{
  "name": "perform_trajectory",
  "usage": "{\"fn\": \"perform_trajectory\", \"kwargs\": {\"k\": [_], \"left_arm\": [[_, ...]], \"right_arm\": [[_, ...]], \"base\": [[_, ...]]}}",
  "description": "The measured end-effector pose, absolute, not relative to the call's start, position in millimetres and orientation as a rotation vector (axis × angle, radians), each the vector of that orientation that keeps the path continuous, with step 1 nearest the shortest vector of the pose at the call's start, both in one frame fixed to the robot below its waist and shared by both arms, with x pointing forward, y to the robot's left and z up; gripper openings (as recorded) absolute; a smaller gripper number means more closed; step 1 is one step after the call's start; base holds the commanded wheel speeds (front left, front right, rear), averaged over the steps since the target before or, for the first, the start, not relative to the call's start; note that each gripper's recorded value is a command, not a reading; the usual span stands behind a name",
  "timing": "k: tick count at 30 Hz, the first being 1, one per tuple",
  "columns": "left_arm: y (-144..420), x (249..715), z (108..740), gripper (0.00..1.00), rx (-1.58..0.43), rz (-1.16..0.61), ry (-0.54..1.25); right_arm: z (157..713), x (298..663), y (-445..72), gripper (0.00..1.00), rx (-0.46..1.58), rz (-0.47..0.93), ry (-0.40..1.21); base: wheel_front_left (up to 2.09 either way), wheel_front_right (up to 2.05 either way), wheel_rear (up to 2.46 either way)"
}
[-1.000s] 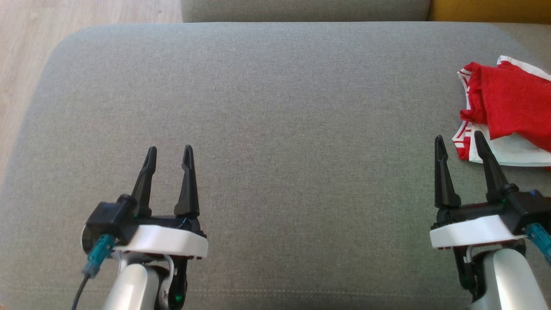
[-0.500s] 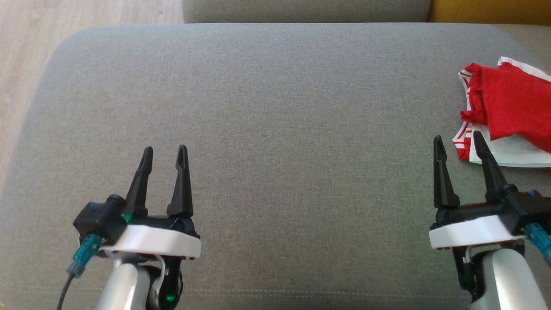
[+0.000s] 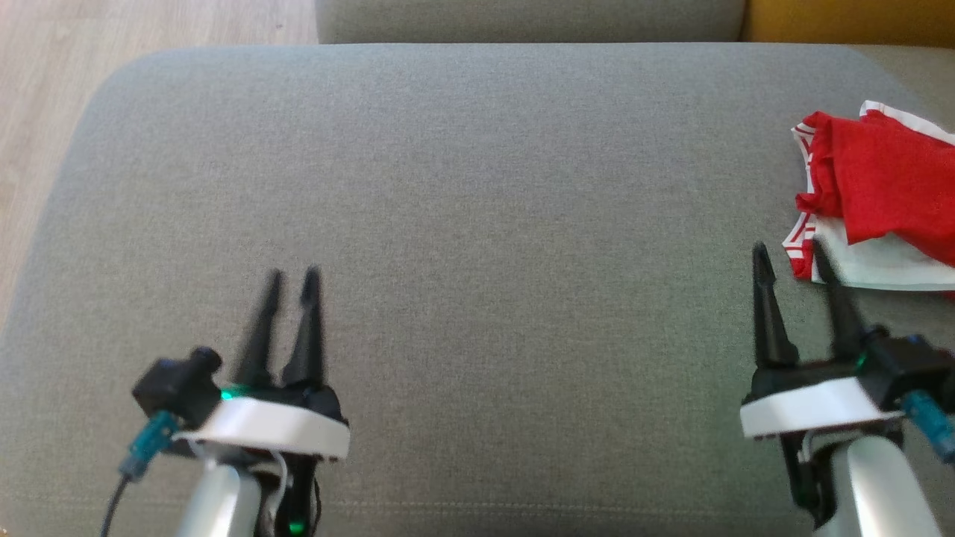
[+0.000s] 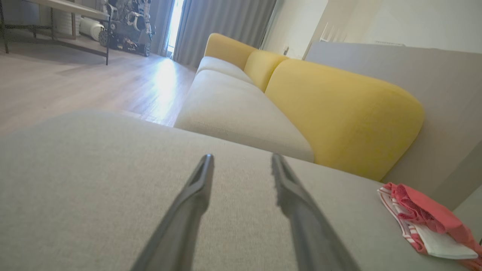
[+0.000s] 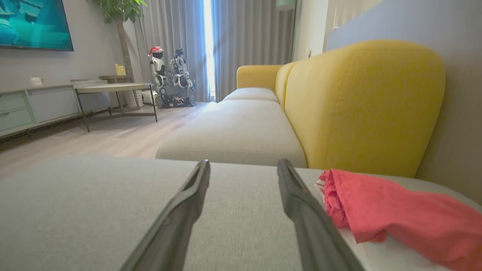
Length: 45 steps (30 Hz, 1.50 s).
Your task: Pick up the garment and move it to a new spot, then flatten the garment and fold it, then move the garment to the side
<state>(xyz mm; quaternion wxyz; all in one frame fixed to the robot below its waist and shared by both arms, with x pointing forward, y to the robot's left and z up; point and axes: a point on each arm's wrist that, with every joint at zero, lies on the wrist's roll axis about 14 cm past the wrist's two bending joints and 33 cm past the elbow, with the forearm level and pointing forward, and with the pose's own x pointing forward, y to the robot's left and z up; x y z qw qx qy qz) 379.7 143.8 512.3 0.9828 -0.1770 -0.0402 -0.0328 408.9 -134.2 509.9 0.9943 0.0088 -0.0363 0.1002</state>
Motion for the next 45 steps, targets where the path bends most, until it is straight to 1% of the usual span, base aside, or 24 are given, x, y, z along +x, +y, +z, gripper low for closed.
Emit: {"fn": "perform_trajectory", "kwargs": {"k": [3, 6, 45], "left_arm": [[143, 372, 489, 0.00, -0.354, -0.054, -0.009], [144, 366, 479, 0.00, -0.384, -0.042, 0.030], [159, 367, 469, 0.00, -0.756, 0.026, 0.101]], "right_arm": [[488, 402, -135, 0.00, 0.023, 0.198, -0.002], [480, 396, -137, 0.00, 0.057, 0.187, 0.025], [476, 389, -160, 0.00, 0.533, 0.063, 0.078]], "base": [[0.00, 0.00, 0.00], [0.00, 0.00, 0.00], [0.00, 0.00, 0.00]]}}
